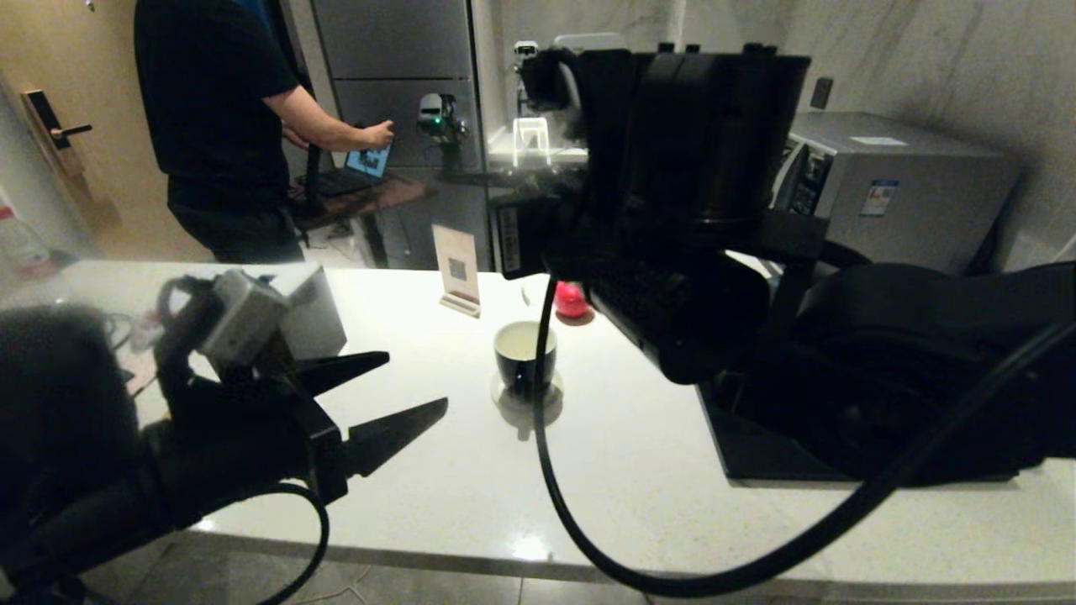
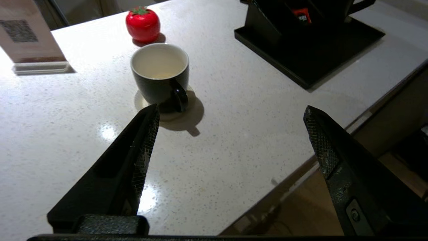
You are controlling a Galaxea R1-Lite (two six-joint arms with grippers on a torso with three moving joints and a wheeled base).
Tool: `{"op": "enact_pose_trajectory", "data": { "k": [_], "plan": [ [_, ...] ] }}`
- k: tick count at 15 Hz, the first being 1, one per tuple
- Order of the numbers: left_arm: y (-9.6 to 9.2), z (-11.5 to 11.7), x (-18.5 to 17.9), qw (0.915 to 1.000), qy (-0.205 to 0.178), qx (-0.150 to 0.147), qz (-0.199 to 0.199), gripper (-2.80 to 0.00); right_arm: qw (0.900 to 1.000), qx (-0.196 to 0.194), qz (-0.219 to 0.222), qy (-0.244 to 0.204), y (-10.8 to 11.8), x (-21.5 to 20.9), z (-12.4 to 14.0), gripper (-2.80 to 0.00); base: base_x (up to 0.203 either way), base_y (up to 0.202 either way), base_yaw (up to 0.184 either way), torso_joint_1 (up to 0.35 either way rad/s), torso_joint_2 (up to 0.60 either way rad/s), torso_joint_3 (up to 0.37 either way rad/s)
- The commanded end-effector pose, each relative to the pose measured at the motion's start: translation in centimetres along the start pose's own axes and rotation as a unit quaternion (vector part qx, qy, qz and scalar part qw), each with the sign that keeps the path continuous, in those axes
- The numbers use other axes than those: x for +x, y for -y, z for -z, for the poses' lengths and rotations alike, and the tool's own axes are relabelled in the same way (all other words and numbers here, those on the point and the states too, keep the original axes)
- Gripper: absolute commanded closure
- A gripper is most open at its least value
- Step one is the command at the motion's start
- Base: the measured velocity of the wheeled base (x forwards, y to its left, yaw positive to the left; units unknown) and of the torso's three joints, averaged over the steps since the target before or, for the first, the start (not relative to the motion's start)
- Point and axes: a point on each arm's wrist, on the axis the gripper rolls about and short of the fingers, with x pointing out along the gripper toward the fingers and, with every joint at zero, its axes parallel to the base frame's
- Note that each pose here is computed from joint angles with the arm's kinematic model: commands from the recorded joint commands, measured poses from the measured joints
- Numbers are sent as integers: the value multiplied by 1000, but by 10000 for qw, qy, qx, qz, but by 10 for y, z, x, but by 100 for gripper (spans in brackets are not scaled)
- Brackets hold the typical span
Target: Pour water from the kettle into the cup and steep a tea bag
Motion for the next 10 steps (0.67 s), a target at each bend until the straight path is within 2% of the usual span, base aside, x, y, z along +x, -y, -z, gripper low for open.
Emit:
{"op": "enact_pose_trajectory", "data": {
  "k": [1,10],
  "plan": [
    [-2,5,11,9999,-135,-43,44,-280,10000,9,13,23,0,0,-1,0,0,0,0,0,0,0],
    [-12,22,58,9997,193,62,162,-280,10000,-14,-52,-24,-4,-3,2,0,0,0,0,0,0,0]
  ]
}}
